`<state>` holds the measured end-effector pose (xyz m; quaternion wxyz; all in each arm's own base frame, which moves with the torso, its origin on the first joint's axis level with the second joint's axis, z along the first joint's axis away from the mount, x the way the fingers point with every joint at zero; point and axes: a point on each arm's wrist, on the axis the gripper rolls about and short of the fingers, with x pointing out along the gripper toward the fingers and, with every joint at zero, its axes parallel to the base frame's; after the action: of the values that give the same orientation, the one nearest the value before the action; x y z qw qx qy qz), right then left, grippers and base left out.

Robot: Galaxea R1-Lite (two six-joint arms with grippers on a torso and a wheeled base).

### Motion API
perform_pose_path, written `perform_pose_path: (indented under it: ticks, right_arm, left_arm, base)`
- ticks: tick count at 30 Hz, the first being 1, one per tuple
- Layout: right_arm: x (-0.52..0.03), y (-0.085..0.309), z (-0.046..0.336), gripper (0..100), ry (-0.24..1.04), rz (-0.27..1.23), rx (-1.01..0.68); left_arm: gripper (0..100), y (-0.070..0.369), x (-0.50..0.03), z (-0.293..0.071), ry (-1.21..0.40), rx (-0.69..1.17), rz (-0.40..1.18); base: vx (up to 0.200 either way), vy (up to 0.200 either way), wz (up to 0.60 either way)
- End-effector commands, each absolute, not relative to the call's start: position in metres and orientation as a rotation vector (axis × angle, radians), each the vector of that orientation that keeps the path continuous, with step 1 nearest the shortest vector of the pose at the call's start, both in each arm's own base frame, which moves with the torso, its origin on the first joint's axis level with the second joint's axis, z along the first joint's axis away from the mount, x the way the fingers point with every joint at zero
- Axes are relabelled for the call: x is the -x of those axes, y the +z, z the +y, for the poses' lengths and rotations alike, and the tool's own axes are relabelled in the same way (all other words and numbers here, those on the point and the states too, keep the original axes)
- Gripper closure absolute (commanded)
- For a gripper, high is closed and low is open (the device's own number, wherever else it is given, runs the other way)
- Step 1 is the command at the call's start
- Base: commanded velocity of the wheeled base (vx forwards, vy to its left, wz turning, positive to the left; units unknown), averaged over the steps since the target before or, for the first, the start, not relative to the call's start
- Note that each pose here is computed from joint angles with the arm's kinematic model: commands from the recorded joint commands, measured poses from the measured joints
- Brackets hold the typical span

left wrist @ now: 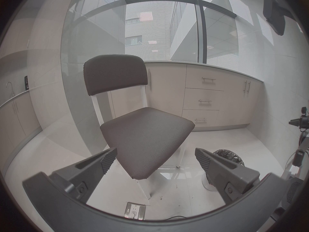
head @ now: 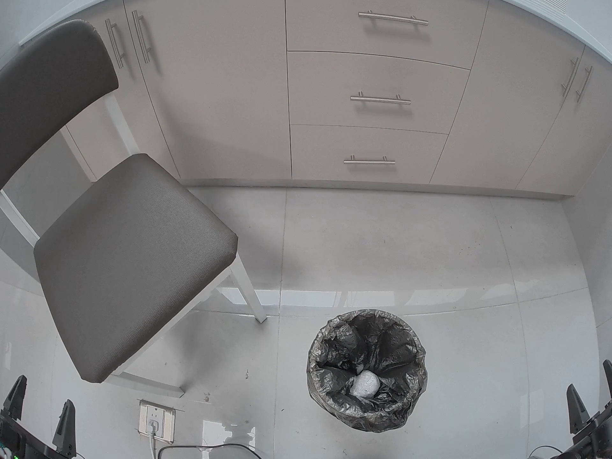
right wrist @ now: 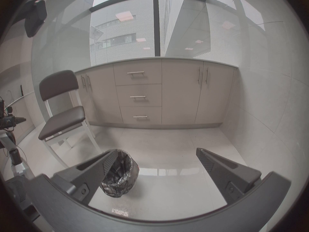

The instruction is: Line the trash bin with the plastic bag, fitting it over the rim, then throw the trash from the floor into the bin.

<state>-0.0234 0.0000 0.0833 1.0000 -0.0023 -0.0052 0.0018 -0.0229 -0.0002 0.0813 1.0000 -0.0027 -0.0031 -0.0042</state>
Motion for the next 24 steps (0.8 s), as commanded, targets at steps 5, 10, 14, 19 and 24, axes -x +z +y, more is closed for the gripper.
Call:
perform_pose_path:
  ticks: [5,10,14,19,24]
  right_arm:
    - [0.0229,0.0757,0.0000,0,0.006,0.009,0.008]
    - [0.0229,0.0759,0.0000,0,0.005,0.008,0.008]
    - [0.0230,0.0760,0.0000,0,0.005,0.005,0.003]
    - [0.0229,0.0757,0.0000,0,0.003,0.005,-0.003]
    - [0.0229,0.0756,0.0000,0,0.003,0.006,-0.003]
  left_arm:
    - [0,0.0761,0.0223,-0.0003,-0.009,0.006,0.002]
    - [0,0.0761,0.0223,-0.0003,-0.009,0.006,0.002]
    - [0,0.0761,0.0223,-0.0003,-0.009,0.006,0.002]
    - [0,0.0761,0.0223,-0.0002,-0.008,0.006,0.002]
    - [0,0.0761,0.0223,-0.0002,-0.008,0.006,0.002]
  base:
    - [0.000,0.000,0.00]
    - [0.000,0.000,0.00]
    - [0.000,0.000,0.00]
    - [0.000,0.000,0.00]
    - [0.000,0.000,0.00]
